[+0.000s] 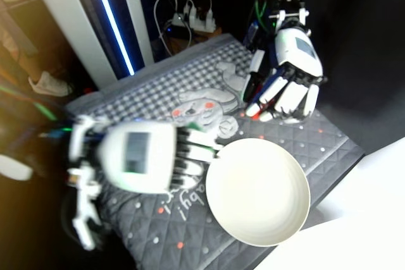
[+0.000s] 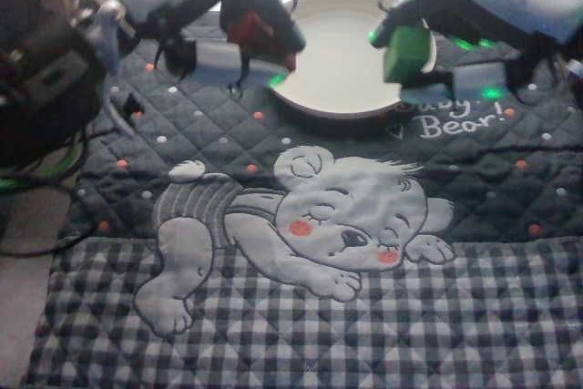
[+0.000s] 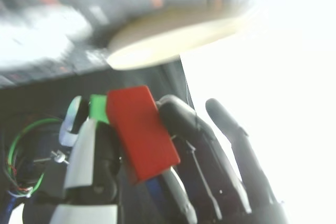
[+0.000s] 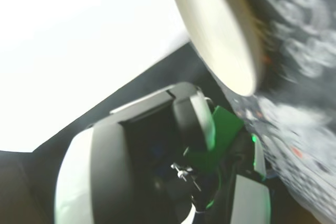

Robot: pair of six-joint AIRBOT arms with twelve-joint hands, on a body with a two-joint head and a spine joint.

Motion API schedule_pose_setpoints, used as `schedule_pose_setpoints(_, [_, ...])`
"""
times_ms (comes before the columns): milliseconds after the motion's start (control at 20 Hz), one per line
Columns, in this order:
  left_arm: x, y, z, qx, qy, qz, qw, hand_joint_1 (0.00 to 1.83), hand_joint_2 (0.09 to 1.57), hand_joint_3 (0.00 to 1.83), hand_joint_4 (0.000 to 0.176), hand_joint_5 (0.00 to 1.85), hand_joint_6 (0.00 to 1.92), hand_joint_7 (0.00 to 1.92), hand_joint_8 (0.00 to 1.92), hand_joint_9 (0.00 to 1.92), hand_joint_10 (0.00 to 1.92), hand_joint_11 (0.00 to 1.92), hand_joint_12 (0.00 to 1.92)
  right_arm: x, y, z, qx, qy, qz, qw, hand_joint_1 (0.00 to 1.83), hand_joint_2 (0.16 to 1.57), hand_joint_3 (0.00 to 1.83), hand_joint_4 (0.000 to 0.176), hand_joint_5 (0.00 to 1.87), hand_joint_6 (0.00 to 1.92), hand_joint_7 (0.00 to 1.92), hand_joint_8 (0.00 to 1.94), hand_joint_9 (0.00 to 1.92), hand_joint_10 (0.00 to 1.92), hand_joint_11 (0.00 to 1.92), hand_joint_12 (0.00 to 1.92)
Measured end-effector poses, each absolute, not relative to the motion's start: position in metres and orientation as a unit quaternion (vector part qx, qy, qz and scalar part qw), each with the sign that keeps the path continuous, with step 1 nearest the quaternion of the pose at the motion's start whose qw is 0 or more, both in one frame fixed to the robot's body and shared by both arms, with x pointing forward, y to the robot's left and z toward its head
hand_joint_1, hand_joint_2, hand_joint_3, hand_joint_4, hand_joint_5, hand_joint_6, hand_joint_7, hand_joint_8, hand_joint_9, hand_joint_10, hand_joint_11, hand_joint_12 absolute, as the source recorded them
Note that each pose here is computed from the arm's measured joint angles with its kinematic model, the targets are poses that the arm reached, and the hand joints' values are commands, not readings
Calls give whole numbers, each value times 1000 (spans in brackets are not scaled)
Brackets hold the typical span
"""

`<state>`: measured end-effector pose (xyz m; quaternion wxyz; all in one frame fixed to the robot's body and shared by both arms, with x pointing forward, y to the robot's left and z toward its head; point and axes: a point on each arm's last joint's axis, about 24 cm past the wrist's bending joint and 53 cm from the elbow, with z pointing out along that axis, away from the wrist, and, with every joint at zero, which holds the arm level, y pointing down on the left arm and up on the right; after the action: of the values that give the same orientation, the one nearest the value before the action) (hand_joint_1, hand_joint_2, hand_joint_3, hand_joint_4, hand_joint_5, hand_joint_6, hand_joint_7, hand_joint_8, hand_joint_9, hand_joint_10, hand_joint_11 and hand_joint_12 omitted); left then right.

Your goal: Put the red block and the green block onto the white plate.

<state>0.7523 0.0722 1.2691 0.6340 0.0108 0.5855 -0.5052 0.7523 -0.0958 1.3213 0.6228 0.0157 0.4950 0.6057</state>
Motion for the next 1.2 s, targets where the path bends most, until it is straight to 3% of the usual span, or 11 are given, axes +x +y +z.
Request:
schedule_pose_setpoints(100, [774,64,1270,-8,587,-500,637,1376,998,1,0,1306,256,1341,330,1139,898,828,1218,773,-84,1322,28,504,595,625,1148,1122,0,0,968,984,955,1223,1058,1589,1069,1894])
schedule_pose_setpoints(250, [802,43,1254,-24,616,-480,624,1274,1032,4,0,1105,679,1267,576,1302,179,1011,826,801,-73,1318,47,526,572,628,1168,1140,5,0,917,1026,1078,1324,1212,1504,1215,1697])
schedule_pose_setpoints(350, [814,32,1247,-31,632,-470,615,1252,1097,8,0,928,931,1110,898,1333,112,1049,944,813,-67,1315,54,535,561,629,1154,1139,2,0,927,1039,1150,1522,1289,1738,1300,1853])
schedule_pose_setpoints(400, [817,25,1246,-30,636,-468,613,1141,1212,3,0,541,430,701,573,1057,23,543,1428,818,-61,1308,48,549,547,630,1007,1082,0,0,771,381,747,1086,867,1329,895,1698])
schedule_pose_setpoints(450, [817,24,1244,-29,638,-466,612,1159,1106,0,0,438,121,596,201,803,4,212,1391,818,-59,1305,45,555,543,628,857,999,0,47,451,88,532,427,558,617,450,1133])
schedule_pose_setpoints(550, [812,30,1238,-27,646,-463,606,1092,1037,0,27,288,5,366,12,448,0,12,1018,819,-55,1297,48,570,535,622,769,916,0,135,119,3,340,25,361,61,127,694])
schedule_pose_setpoints(700, [794,53,1235,-25,639,-473,606,907,869,0,8,344,1,364,6,369,3,0,1224,804,-64,1301,40,572,541,616,624,895,0,161,0,0,117,0,164,1,0,664])
schedule_pose_setpoints(850, [756,73,1235,-8,630,-490,603,947,841,0,83,276,0,303,1,340,8,0,1195,765,-76,1324,-7,546,560,623,542,861,0,136,0,0,67,7,72,15,0,329])
schedule_pose_setpoints(1000, [708,120,1227,-15,622,-501,601,974,887,7,42,273,0,233,0,303,0,8,1096,709,-123,1347,-23,483,602,635,632,837,8,99,86,2,137,2,132,3,0,364])
schedule_pose_setpoints(1150, [670,172,1227,-52,601,-509,614,905,897,1,46,222,0,229,0,328,5,4,1024,685,-160,1291,14,520,598,610,724,881,5,109,3,1,107,2,59,5,0,127])
schedule_pose_setpoints(1200, [661,179,1232,-54,592,-514,619,931,898,0,33,239,1,266,2,358,5,25,1003,677,-165,1282,19,525,599,604,765,842,0,150,34,4,169,9,133,9,0,157])
